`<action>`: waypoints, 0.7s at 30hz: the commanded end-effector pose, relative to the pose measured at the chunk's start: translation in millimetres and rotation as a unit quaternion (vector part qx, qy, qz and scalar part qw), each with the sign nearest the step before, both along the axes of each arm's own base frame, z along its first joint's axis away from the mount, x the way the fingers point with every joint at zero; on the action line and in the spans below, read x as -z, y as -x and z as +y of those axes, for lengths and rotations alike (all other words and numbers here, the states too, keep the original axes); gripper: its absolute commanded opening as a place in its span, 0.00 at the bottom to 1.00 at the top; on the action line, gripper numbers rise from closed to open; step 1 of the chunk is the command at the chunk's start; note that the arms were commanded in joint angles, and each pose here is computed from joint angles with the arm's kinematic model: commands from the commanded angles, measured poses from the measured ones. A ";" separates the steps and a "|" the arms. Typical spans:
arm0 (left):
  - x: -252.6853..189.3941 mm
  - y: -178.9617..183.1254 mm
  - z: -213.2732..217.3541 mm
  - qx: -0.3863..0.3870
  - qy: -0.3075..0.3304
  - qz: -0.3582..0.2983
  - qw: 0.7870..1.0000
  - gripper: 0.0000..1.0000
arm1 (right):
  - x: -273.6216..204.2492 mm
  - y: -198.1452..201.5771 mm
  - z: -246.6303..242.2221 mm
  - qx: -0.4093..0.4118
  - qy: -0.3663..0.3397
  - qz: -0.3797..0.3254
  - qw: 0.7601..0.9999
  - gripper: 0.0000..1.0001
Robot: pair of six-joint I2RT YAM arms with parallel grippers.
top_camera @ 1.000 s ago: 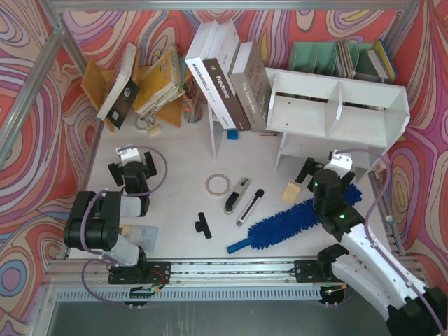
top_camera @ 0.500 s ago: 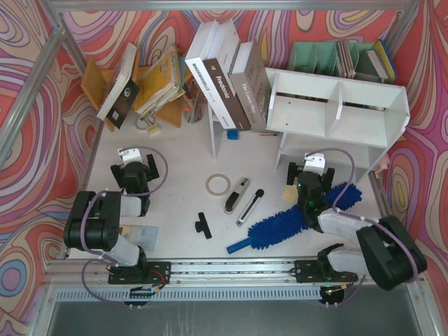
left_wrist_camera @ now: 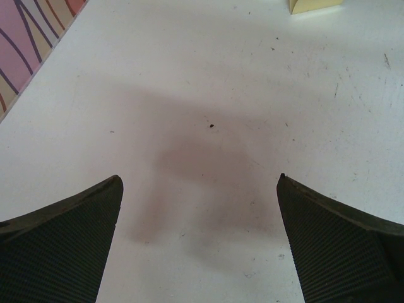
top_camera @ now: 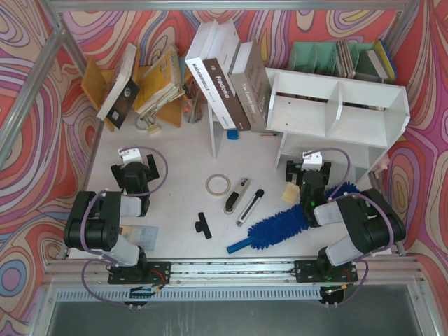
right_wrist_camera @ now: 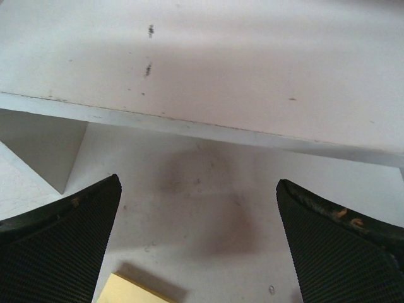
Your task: Dust the bookshelf with a duster
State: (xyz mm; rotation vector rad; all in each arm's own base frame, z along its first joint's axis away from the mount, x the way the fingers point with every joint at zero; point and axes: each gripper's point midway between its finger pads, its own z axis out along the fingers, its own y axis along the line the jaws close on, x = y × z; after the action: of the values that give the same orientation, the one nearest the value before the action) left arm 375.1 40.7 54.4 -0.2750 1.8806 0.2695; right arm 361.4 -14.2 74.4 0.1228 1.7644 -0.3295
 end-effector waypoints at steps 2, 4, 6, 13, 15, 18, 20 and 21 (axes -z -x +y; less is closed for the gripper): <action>-2.6 -0.9 0.0 0.000 0.007 -0.006 1.000 0.98 | -12.6 -25.8 15.2 -0.061 -0.006 -0.043 0.997 0.99; -2.7 -1.1 -0.1 0.000 0.007 -0.006 1.000 0.98 | -7.0 -31.2 15.9 -0.066 -0.008 -0.032 0.997 0.99; -2.7 -1.1 -0.2 0.000 0.007 -0.007 1.000 0.98 | -4.5 -29.8 14.2 -0.069 -0.016 -0.029 0.997 0.99; -2.8 -1.1 -0.1 0.000 0.007 -0.007 1.000 0.98 | 8.3 -29.4 8.7 -0.082 -0.046 -0.026 0.995 0.99; -2.8 -1.1 -0.1 0.000 0.007 -0.007 1.000 0.98 | 11.7 -34.6 7.8 -0.078 -0.050 -0.012 0.996 0.99; -2.5 -0.9 0.0 0.000 0.007 -0.006 1.000 0.98 | 9.3 -35.8 2.5 -0.066 -0.051 -0.019 0.996 0.99; -3.1 -1.3 0.0 0.000 0.007 -0.007 1.000 0.98 | 10.6 -35.2 3.1 -0.066 -0.053 -0.015 0.996 0.99; -2.4 -1.0 -0.1 0.000 0.007 -0.006 1.000 0.98 | 10.1 -35.3 2.5 -0.065 -0.051 -0.017 0.996 0.99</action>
State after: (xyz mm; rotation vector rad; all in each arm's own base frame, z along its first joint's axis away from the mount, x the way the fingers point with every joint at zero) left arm 375.1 40.7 54.3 -0.2749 1.8810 0.2696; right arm 386.7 -10.8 51.3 0.0622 1.7934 -0.1592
